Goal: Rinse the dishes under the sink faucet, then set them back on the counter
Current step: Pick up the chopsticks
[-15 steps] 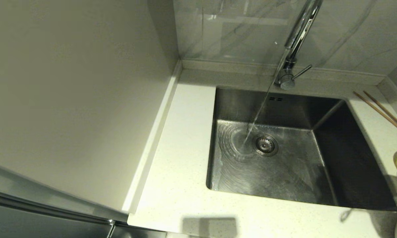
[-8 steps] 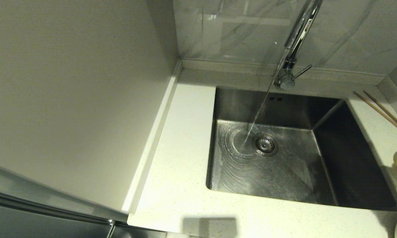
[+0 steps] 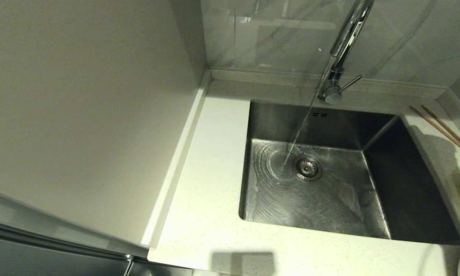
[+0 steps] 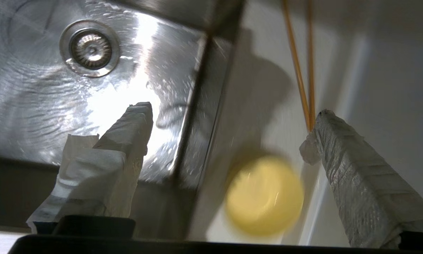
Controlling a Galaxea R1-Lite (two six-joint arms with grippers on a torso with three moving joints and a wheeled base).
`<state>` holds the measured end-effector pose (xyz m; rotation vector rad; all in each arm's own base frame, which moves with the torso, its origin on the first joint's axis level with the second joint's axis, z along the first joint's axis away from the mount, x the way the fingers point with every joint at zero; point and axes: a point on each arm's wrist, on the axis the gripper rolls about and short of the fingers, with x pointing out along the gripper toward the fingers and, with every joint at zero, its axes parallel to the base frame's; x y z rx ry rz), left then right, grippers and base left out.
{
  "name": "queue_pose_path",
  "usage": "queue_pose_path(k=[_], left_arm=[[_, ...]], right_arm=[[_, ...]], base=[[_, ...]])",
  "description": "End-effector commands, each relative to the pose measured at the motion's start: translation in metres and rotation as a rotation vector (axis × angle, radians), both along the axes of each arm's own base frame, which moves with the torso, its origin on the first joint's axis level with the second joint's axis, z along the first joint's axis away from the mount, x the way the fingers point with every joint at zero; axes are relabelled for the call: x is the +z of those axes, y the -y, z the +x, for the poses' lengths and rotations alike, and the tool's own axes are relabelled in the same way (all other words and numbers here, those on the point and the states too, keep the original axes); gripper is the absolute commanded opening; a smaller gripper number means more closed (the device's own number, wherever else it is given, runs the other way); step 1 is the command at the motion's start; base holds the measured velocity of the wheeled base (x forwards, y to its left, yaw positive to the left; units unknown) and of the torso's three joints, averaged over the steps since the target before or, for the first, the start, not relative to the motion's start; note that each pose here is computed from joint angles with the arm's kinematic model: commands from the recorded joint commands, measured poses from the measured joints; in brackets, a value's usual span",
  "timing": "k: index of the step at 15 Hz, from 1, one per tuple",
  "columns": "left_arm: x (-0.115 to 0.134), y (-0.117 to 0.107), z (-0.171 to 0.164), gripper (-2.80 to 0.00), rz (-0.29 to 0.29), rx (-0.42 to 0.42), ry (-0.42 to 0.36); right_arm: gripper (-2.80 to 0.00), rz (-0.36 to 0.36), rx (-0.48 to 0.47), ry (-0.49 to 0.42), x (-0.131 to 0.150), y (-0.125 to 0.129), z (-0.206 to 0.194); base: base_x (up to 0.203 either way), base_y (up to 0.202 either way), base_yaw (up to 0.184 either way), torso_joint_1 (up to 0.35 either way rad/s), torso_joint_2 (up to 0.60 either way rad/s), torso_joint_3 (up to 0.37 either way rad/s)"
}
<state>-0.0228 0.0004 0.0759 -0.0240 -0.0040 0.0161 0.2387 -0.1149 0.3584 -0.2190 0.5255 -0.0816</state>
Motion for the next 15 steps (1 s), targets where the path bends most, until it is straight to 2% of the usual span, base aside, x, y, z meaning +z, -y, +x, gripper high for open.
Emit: queue_pose_path(k=[1,3,5,9,12,15], left_arm=[[0.0,0.0,0.0,-2.8,-0.001,0.001,0.002],[0.0,0.0,0.0,-2.8,-0.001,0.001,0.002],[0.0,0.0,0.0,-2.8,-0.001,0.001,0.002],[0.0,0.0,0.0,-2.8,-0.001,0.001,0.002],[0.0,0.0,0.0,-2.8,-0.001,0.001,0.002],[0.0,0.0,0.0,-2.8,-0.001,0.001,0.002]], right_arm=[[0.0,0.055,0.303,-0.001,-0.053,0.062,0.052],[0.0,0.063,0.359,0.023,-0.085,0.1,0.075],[0.0,0.073,0.41,0.073,-0.102,0.126,0.084],[0.0,0.014,0.433,0.143,-0.129,0.152,0.109],[0.0,-0.025,0.433,0.163,-0.133,0.158,0.112],[0.0,-0.13,0.449,0.225,-0.131,0.164,0.12]], base=[[0.0,0.0,0.0,0.0,0.0,0.0],[0.0,0.0,0.0,0.0,0.0,0.0],[0.0,0.0,0.0,0.0,0.0,0.0],[0.0,0.0,0.0,0.0,0.0,0.0],[0.0,0.0,0.0,0.0,0.0,0.0],[0.0,0.0,0.0,0.0,0.0,0.0]])
